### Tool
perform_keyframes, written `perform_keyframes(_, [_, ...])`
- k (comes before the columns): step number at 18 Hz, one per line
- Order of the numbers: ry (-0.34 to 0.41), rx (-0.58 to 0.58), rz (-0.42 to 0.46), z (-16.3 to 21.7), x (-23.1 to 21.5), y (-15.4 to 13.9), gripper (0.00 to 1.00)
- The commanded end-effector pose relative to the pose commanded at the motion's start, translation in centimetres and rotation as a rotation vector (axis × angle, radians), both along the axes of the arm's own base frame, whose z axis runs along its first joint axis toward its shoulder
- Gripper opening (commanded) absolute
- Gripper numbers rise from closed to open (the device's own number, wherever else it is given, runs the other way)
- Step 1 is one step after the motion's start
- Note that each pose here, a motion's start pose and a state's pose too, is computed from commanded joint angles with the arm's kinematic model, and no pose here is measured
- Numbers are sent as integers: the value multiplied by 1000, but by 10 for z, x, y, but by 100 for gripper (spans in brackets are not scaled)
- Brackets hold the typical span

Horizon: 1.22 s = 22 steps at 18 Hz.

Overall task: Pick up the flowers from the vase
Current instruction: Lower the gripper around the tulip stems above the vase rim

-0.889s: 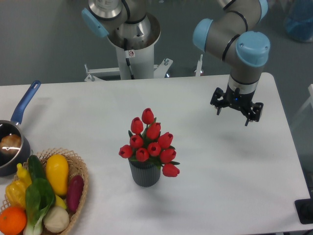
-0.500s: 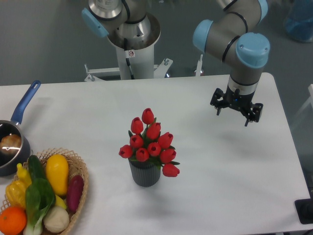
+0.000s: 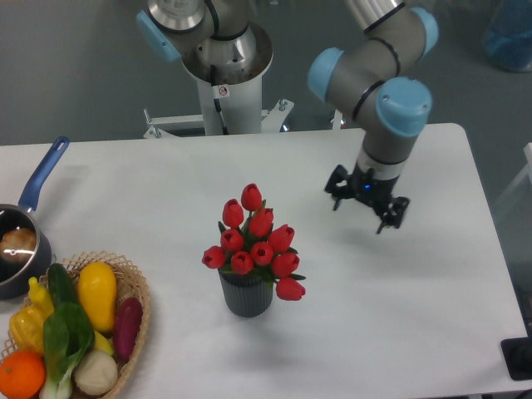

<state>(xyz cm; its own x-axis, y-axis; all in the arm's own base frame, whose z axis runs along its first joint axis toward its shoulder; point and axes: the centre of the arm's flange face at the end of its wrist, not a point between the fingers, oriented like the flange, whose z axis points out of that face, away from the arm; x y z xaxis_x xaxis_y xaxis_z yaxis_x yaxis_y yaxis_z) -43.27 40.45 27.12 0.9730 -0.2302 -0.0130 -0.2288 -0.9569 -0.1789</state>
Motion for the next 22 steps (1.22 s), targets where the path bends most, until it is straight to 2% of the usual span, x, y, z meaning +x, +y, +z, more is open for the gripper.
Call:
perform_keyframes(3, [-24, 99, -20, 16, 18, 18, 100])
perform_keyframes(6, [-7, 184, 1, 52, 19, 4, 100])
perform_keyframes(7, [-43, 268, 3, 61, 22, 6, 100])
perform_keyframes(9, [-174, 504, 19, 67, 18, 2, 100])
perform_keyframes(11, [-243, 647, 18, 73, 14, 4, 100])
perform_keyframes(14, [-292, 737, -4, 78, 20, 14, 100])
perform_keyframes(17, [-329, 816, -65, 68, 24, 25, 100])
perform_keyframes(19, [-342, 814, -99, 64, 35, 37, 100])
perform_keyframes(22, [-362, 807, -105, 54, 38, 44, 100])
